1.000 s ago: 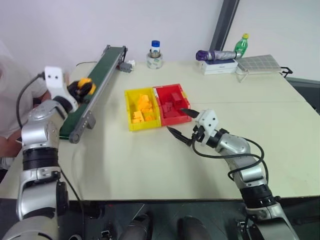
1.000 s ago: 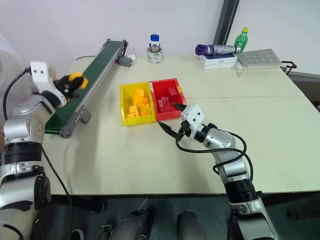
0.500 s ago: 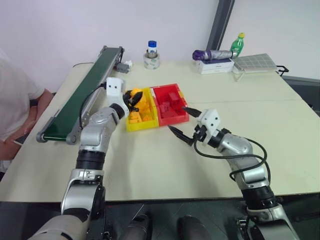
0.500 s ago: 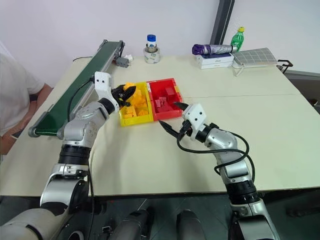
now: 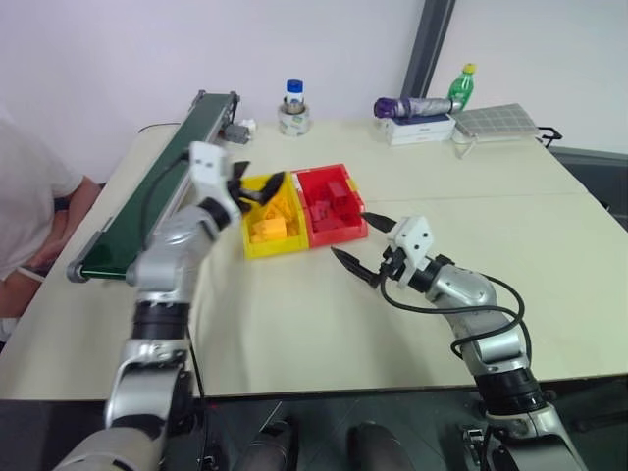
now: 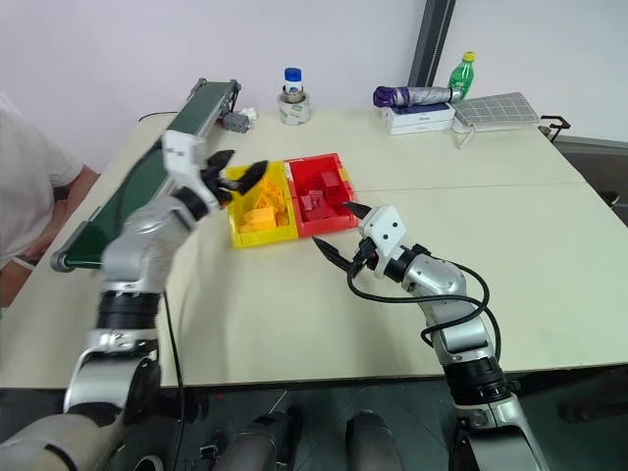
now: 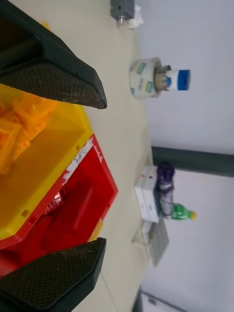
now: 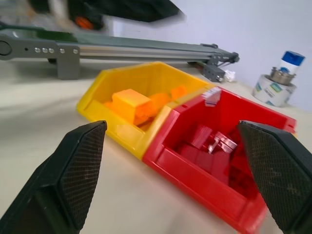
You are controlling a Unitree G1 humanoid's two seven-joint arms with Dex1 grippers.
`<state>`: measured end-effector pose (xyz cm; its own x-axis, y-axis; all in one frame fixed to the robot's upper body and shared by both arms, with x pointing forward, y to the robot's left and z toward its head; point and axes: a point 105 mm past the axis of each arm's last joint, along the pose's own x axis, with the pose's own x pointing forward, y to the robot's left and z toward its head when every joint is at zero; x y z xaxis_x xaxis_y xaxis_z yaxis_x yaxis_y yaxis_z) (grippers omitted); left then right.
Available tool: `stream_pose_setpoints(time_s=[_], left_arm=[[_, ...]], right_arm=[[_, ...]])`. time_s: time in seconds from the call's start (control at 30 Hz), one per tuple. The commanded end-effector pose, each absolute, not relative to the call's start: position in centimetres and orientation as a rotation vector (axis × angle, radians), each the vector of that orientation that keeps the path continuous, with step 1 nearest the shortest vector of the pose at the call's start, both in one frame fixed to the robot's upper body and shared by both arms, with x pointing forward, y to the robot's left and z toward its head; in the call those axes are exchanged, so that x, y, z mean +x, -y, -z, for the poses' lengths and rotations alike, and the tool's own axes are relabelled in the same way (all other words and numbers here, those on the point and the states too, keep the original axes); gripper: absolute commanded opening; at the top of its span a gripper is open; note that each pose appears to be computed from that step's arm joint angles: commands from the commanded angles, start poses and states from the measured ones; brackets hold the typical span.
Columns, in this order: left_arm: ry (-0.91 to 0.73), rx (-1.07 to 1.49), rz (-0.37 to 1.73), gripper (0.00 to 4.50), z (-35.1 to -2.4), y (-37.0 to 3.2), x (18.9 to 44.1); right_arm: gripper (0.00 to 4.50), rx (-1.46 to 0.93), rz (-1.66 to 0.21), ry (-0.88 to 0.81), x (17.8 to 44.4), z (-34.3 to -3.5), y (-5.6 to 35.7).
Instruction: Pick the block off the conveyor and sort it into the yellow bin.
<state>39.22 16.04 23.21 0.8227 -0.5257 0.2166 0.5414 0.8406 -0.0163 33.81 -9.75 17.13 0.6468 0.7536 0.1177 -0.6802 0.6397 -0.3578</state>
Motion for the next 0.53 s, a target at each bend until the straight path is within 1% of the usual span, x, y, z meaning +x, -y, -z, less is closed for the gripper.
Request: stream_pose_setpoints(time_s=[0.03, 0.07, 0.1, 0.2, 0.33, 0.43, 0.53], left_arm=[[0.187, 0.037, 0.705, 4.46, -22.7, -16.9, 35.3], [0.177, 0.058, 0.731, 4.46, -22.4, -17.6, 34.2], [0.163, 0.060, 0.728, 4.46, -22.2, -18.4, 33.7], [0.130, 0.098, 0.690, 4.46, -21.7, -21.2, 32.7], [0.081, 0.154, 0.629, 4.46, -20.7, -23.6, 31.8], [0.045, 0.168, 0.602, 4.46, -19.7, -24.7, 31.3], [0.067, 0.177, 0.563, 4.46, -19.2, -25.8, 31.3]], right_arm=[[4.50, -0.311, -0.824, 0.329, 33.4, -18.5, 9.9], [4.50, -0.311, -0.824, 0.327, 33.4, -18.4, 9.9], [4.50, -0.309, -0.827, 0.325, 33.4, -18.3, 9.9], [4.50, -0.311, -0.843, 0.323, 33.3, -18.2, 9.6], [4.50, -0.314, -0.850, 0.327, 33.6, -18.4, 9.6], [4.50, -0.319, -0.859, 0.323, 33.6, -18.4, 9.5], [4.50, -0.322, -0.863, 0.325, 33.7, -18.4, 9.5]])
